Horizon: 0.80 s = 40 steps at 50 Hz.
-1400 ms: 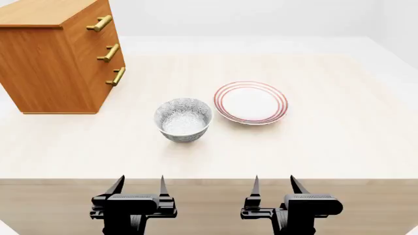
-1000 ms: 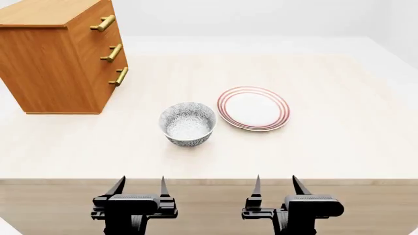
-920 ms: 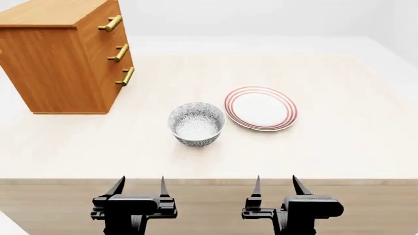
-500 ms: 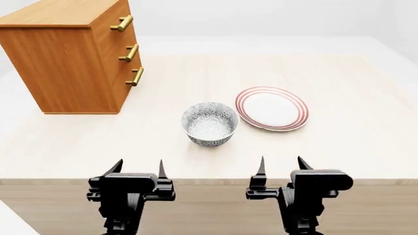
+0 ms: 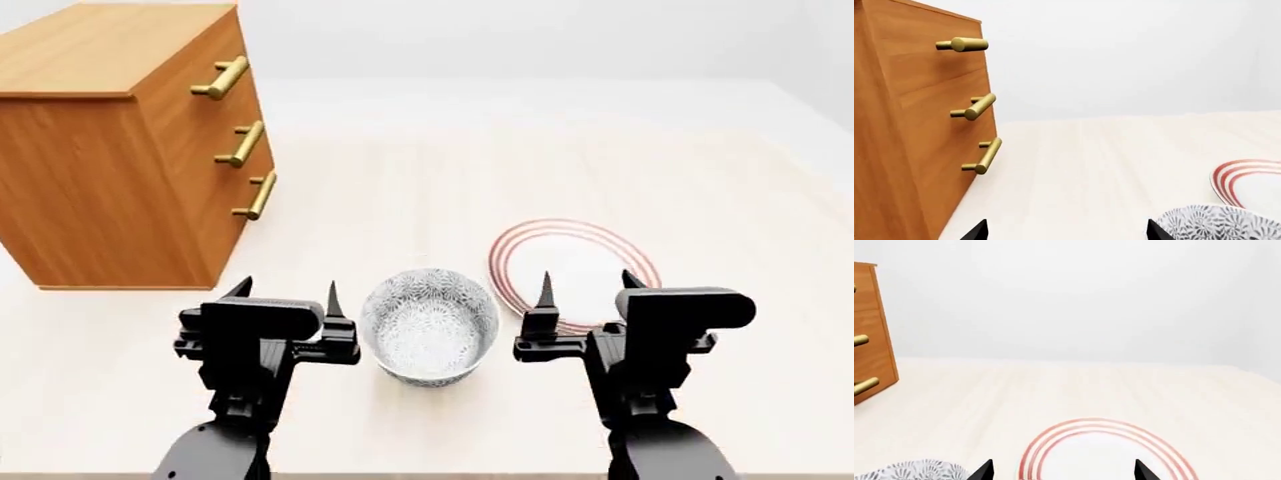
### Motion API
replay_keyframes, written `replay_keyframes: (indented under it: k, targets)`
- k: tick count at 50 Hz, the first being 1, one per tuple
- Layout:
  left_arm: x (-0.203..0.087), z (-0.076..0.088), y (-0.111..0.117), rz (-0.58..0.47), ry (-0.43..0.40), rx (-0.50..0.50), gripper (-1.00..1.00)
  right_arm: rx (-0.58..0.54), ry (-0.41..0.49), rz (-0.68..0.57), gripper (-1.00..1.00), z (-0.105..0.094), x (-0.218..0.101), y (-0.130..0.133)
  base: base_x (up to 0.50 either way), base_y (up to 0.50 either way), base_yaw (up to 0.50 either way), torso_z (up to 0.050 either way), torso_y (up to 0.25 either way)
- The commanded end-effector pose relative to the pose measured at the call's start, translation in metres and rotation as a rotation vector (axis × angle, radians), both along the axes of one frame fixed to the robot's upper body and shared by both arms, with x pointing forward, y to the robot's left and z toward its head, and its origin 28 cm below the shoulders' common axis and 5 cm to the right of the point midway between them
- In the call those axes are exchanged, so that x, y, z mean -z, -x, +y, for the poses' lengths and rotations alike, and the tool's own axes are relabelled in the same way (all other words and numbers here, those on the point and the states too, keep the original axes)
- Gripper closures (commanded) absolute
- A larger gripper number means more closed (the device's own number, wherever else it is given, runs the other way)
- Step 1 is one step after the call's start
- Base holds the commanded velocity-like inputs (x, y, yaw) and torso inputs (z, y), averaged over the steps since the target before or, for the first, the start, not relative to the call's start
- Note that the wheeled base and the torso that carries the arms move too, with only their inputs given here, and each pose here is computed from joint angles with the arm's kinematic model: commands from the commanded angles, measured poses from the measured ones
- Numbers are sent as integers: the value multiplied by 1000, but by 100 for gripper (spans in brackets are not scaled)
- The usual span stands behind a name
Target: Open the bottom drawer of the cabinet.
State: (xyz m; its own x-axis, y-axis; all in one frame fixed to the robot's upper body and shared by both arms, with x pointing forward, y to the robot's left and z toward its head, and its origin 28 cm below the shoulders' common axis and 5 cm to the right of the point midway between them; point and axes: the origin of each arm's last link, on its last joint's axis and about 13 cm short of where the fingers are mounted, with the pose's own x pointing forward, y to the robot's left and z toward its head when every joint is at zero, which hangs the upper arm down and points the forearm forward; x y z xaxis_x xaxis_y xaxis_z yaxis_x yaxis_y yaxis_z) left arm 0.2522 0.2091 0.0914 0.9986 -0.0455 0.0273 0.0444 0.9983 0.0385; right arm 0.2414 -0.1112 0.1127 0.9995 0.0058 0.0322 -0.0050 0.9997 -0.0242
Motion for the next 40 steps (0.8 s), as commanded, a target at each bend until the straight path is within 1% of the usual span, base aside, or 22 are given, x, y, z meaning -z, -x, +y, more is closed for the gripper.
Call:
replay_keyframes:
  k: [1, 27, 35, 36, 38, 40]
  targets:
    - [-2, 0, -1, -2, -7, 0, -100, -11, -1, 5, -100, 0, -2, -1, 500, 0, 0, 0, 0]
    - [1, 1, -1, 3, -11, -11, -100, -17, -3, 5, -100, 0, -4, 0, 500, 0, 0, 0, 1]
    - [2, 2, -2, 3, -8, -10, -100, -9, 0, 3, -100, 0, 0, -1, 500, 0, 0, 0, 0]
    - [2, 2, -1, 3, -9, -10, -100, -8, -23, 10, -100, 0, 0, -1, 500, 0, 0, 0, 0]
    - [3, 2, -1, 4, -8, -10, -100, 6, -5, 1, -100, 0, -1, -1, 0, 0, 0, 0, 0]
    - [2, 2, -1, 3, -5, -9, -100, 0, -5, 5, -100, 0, -1, -2, 0, 0, 0, 0, 0]
